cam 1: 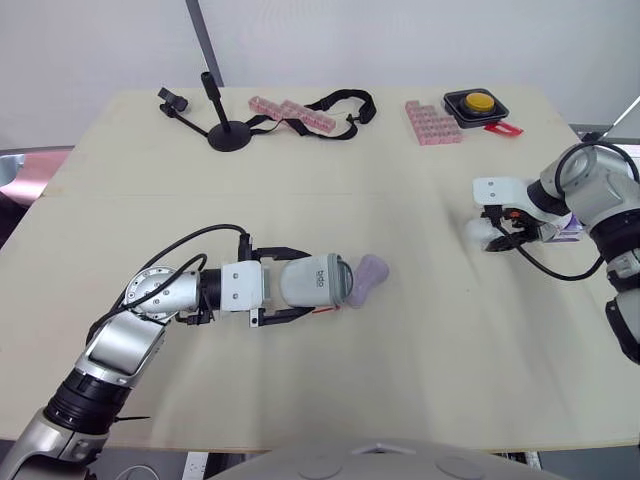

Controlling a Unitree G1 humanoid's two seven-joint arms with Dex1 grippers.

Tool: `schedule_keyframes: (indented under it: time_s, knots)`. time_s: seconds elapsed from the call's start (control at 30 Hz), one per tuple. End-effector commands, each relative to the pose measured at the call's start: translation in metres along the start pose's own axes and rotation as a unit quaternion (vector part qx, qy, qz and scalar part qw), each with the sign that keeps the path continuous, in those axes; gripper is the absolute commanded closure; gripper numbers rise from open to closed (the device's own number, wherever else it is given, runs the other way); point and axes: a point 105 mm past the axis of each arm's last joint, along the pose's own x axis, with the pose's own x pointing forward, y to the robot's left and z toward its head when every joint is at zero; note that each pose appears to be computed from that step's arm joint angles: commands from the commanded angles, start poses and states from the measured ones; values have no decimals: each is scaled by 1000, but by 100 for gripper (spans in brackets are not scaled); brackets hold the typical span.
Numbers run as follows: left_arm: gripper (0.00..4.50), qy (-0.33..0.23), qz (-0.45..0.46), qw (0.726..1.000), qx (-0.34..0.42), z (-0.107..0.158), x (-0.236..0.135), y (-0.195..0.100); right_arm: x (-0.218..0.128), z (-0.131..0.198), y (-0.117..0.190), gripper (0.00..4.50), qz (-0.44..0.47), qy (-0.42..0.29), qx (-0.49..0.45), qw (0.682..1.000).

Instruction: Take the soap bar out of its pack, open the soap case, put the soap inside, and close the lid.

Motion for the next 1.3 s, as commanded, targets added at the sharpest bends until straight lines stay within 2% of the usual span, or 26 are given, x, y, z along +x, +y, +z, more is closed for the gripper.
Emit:
schedule_keyframes:
  time_s: [0.03,0.13,0.3,0.4,0.47,0.53,0.57,0.63,0.7,0.8,0.87,0.97,1.3]
  knots:
    - [102,-10,10,1000,14,9,-2,3,-15,3,-8,5,-24,-11,-9,1000]
    - [102,-8,11,1000,13,8,-3,4,-23,6,-11,5,-35,-30,-8,999]
    - [102,1,9,1000,0,4,-6,4,-48,12,-14,5,-56,-111,8,992]
    - [102,7,16,999,-29,0,-8,6,-66,23,-10,5,-71,-236,5,969]
    - [102,10,19,999,-41,-1,-9,7,-72,26,-4,5,-70,-275,-9,959]
    - [102,12,27,998,-56,-2,-10,10,-80,39,4,5,-70,-361,-19,930]
    - [102,10,30,997,-66,-2,-11,12,-86,51,13,5,-63,-431,-18,900]
    - [102,7,34,996,-78,-1,-11,14,-93,66,27,5,-53,-524,-20,850]
    - [102,9,37,995,-90,-2,-12,17,-77,73,58,5,-14,-583,16,812]
    - [102,24,33,995,-93,-5,-13,17,-52,83,103,5,33,-597,22,801]
    - [102,34,28,995,-87,-6,-13,17,-44,89,122,5,47,-602,21,797]
    - [102,52,13,994,-92,-11,-17,13,-18,93,155,5,66,-583,-20,809]
    - [102,54,-10,997,-55,-12,-28,18,3,87,156,5,24,-575,-35,817]
